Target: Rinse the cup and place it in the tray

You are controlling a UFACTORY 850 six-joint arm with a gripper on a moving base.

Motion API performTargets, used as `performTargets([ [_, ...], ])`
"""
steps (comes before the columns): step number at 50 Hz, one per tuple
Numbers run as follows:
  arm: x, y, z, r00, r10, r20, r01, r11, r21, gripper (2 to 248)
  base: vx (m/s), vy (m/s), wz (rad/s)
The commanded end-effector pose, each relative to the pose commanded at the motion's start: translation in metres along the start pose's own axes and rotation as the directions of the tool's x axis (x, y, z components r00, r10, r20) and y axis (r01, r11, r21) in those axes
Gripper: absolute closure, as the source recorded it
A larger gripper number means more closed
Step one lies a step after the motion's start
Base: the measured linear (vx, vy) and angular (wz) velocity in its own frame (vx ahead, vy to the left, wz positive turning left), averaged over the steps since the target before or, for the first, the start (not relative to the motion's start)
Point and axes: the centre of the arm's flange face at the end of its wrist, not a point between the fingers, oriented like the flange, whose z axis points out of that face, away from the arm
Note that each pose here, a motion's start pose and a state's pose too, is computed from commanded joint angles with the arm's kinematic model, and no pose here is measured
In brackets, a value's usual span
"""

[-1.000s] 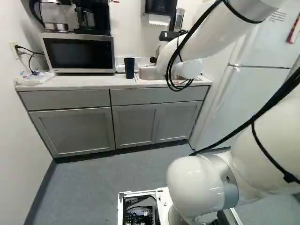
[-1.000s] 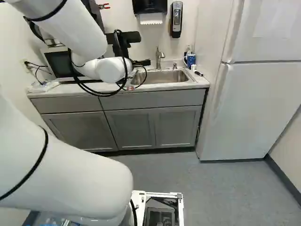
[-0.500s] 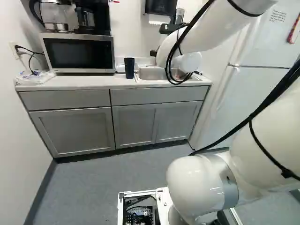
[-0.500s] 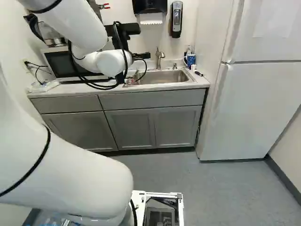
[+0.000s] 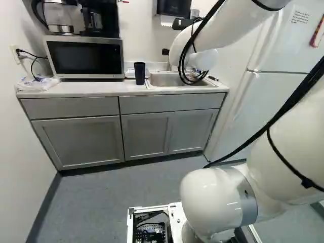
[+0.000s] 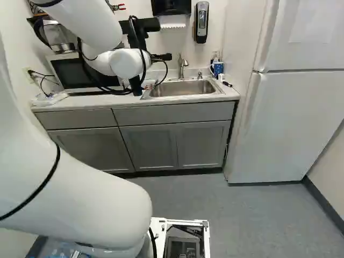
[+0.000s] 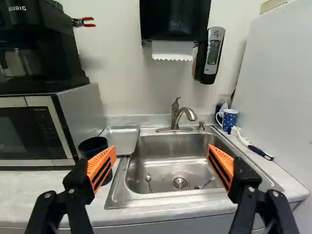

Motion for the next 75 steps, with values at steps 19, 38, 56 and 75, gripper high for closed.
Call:
performTargets([
  [19, 0.018, 0.000, 0.006, 1.000, 0.000, 0.000, 0.000, 1.000, 0.000, 3, 0.000, 0.000, 0.000],
  [38, 0.035, 0.000, 0.010, 1.000, 0.000, 0.003, 0.000, 1.000, -0.001, 3, 0.000, 0.000, 0.000],
  [56, 0.052, 0.000, 0.013, 1.000, 0.000, 0.000, 0.000, 1.000, -0.001, 3, 0.000, 0.000, 0.000],
  [75, 0.058, 0.001, 0.013, 1.000, 0.000, -0.011, 0.000, 1.000, -0.001, 3, 0.000, 0.000, 0.000],
])
